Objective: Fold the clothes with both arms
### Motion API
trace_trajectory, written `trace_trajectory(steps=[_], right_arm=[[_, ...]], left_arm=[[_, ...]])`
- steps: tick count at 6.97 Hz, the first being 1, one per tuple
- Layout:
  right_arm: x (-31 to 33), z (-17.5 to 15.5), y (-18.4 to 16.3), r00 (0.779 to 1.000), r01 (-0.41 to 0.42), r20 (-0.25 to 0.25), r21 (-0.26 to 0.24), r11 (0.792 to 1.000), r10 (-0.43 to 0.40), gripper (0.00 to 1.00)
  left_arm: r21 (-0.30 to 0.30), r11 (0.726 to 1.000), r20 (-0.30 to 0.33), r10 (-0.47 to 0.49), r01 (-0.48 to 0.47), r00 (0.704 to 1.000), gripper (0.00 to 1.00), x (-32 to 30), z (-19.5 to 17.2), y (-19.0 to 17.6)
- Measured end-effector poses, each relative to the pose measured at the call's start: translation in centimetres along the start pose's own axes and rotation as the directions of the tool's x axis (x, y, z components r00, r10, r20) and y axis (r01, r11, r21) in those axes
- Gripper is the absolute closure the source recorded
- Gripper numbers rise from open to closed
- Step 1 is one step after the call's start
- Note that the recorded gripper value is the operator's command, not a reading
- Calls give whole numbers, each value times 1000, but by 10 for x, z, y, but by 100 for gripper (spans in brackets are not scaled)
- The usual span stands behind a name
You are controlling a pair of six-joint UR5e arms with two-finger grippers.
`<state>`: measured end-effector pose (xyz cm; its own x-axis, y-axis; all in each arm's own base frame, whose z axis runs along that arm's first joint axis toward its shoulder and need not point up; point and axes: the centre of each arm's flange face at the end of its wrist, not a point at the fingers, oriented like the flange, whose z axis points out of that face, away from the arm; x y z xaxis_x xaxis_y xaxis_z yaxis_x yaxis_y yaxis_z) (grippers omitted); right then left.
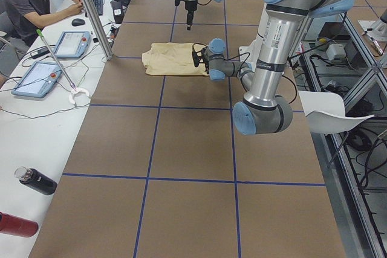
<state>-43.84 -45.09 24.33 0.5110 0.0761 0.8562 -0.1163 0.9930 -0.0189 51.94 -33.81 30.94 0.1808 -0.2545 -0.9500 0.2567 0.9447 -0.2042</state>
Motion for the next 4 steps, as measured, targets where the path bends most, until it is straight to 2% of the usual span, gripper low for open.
trace_trajectory(steps=[4], right_arm=[[-1, 3, 2, 1000, 2, -2, -3, 1000, -2, 0]], left_arm=[[-7, 1000, 36, -4, 4, 999, 0, -13, 9, 6]])
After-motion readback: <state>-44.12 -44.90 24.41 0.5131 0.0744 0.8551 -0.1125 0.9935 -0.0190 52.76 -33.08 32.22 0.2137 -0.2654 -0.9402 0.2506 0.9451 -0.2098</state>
